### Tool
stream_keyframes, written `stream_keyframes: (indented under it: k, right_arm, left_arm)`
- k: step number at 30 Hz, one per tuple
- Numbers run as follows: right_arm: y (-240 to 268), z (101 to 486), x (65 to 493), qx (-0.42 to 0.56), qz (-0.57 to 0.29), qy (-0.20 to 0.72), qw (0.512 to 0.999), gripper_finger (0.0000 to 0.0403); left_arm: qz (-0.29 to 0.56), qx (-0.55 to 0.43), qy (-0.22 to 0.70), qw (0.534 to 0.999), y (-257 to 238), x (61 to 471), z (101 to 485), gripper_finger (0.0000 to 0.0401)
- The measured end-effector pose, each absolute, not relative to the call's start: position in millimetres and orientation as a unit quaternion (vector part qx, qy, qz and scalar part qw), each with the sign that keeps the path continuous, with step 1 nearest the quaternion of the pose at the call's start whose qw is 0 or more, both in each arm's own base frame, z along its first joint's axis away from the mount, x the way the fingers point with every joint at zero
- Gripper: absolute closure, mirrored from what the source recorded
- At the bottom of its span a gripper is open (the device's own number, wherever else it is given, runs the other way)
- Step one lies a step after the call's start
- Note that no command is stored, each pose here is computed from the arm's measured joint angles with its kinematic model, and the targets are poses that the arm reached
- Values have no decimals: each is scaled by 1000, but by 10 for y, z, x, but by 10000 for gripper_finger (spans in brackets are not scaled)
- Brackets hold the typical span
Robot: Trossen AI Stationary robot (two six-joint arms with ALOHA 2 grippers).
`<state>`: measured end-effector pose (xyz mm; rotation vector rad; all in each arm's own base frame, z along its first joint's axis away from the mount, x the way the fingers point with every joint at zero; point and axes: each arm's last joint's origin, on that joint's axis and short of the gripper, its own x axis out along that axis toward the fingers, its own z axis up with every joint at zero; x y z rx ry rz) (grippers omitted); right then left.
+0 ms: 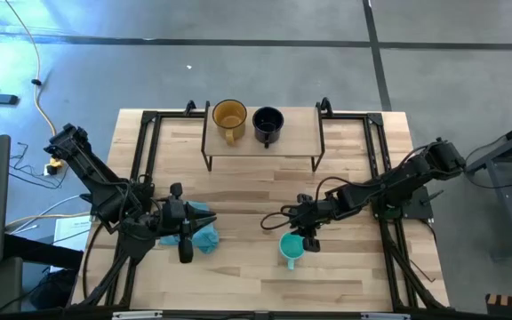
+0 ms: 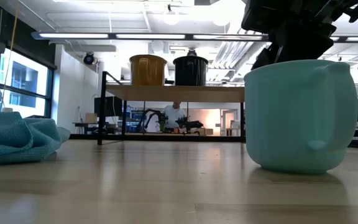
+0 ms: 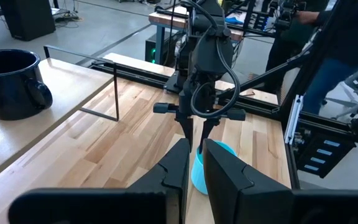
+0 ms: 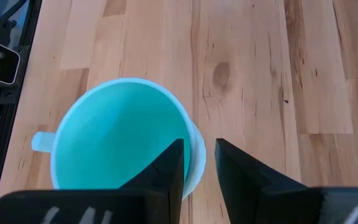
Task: Stack small to large cups/mugs on shelf
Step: Put the light blue cup on the shelf
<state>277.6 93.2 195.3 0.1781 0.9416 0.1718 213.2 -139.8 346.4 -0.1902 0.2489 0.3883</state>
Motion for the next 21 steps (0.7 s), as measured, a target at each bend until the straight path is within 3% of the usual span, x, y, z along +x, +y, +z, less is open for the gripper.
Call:
stream_keyframes:
  k: [6,13,21]
  right_arm:
    - [933,1956,2779,88,82,451,885,333]
    - [939,1956,2777,89,92,453,882,396]
    - [934,1955,2778,89,84,451,884,400]
  left_arm:
    - [192,-94,123,969,-1398,2132,3463,364]
    - [192,-94,123,969,-1398,2132,3464,364]
    - [192,-94,123,969,-1398,2133,3464,364]
